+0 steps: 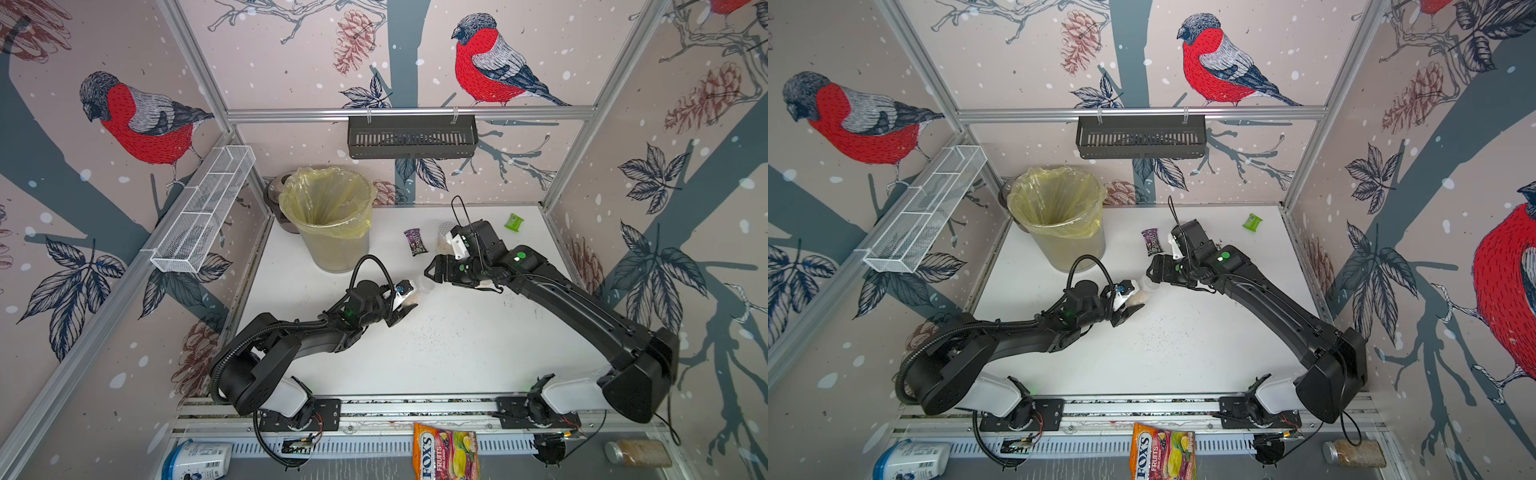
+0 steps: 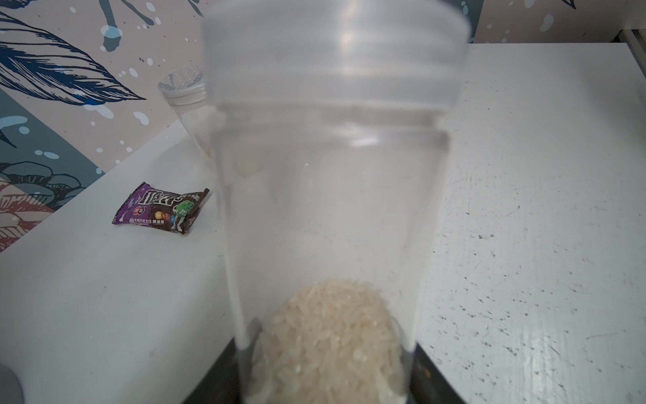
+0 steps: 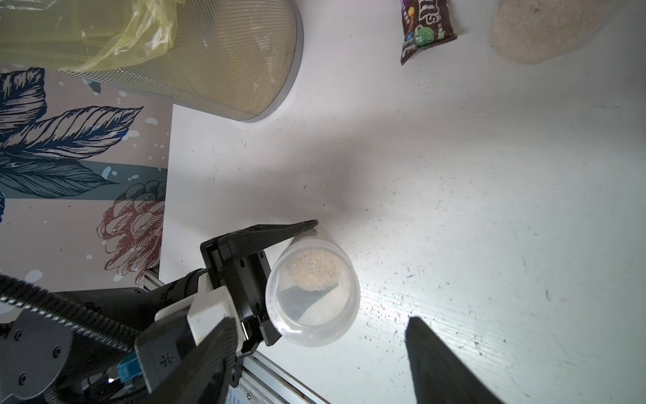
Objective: Empty moldy rice from jars
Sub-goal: Unscrew the lid from the jar.
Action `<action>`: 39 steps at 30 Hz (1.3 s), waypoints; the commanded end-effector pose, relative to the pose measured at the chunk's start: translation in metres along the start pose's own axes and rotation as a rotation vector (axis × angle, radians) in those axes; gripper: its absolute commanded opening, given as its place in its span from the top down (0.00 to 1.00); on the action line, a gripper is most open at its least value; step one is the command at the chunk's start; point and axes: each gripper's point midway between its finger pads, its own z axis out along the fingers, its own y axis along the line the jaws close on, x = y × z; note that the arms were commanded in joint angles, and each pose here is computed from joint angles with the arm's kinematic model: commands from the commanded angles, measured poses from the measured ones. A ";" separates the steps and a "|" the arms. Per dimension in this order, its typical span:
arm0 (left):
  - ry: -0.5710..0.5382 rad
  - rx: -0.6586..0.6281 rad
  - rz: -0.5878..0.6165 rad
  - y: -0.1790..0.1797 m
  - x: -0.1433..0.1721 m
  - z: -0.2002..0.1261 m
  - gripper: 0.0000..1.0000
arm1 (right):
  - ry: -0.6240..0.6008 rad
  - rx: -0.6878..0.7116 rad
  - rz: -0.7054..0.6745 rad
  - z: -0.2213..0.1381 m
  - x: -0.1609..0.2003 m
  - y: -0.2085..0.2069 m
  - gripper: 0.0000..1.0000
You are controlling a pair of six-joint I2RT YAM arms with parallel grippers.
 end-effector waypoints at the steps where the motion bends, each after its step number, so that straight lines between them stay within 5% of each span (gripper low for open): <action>1: -0.042 -0.003 0.028 0.003 -0.012 0.002 1.00 | -0.025 -0.026 0.006 0.004 -0.006 0.009 0.22; 19: -0.046 -0.004 0.025 0.002 -0.011 0.001 1.00 | 0.038 0.033 -0.019 0.032 0.004 -0.001 0.23; 39: -0.050 -0.008 0.024 0.002 -0.011 0.000 1.00 | 0.065 0.003 -0.037 0.037 0.012 0.002 0.34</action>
